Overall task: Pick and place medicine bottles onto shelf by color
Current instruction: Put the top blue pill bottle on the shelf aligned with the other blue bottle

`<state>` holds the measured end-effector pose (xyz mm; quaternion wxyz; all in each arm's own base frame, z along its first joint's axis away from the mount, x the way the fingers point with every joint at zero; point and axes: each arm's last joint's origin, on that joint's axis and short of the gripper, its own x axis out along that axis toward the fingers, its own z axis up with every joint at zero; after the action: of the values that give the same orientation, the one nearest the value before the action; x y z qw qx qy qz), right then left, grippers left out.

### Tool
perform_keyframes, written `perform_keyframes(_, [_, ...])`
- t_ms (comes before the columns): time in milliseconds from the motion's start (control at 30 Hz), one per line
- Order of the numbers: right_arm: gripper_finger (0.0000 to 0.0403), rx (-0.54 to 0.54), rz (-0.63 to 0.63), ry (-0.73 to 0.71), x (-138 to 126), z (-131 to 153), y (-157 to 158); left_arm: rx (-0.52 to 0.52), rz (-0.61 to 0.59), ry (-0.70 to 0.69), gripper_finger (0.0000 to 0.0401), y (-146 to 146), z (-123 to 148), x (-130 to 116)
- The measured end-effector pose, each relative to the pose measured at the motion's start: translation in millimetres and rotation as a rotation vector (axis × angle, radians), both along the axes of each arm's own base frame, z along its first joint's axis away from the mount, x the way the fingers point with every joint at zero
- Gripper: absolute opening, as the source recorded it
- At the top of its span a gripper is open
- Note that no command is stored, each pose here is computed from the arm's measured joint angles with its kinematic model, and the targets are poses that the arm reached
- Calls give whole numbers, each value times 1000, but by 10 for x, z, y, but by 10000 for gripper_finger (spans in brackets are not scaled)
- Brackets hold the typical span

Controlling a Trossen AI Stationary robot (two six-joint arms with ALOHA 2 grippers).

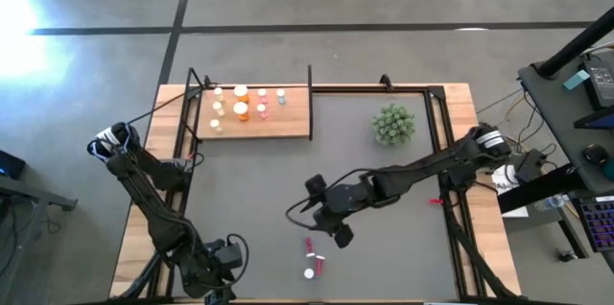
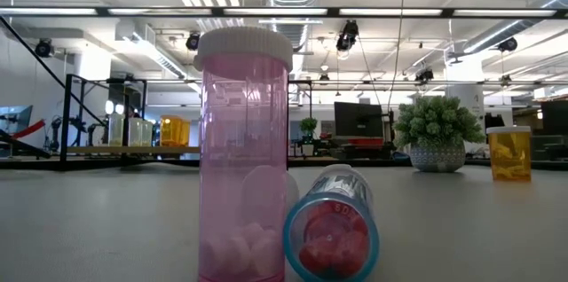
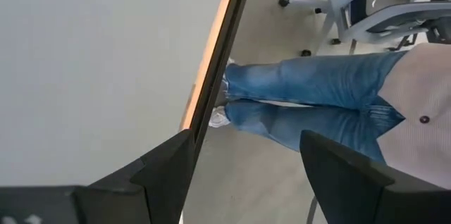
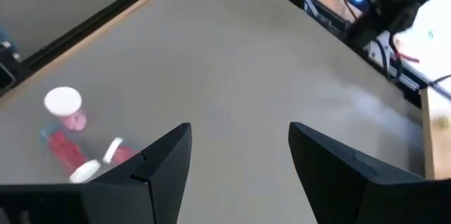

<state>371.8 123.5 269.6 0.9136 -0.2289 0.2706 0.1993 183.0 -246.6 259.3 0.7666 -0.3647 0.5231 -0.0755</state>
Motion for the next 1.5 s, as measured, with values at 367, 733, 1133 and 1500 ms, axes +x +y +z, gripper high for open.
perform_keyframes(367, [228,-30,224,178,279,-457,41,-11,-8,-8,242,-20,3,-12])
perform_keyframes(733, [228,-104,450,329,510,-833,123,-30,13,3,242,-25,10,-10])
perform_keyframes(1133, [228,-248,645,357,748,-1057,191,-70,55,21,242,-33,16,-1])
perform_keyframes(1500, [193,-263,671,471,900,-1230,158,-76,71,34,242,-29,4,-2])
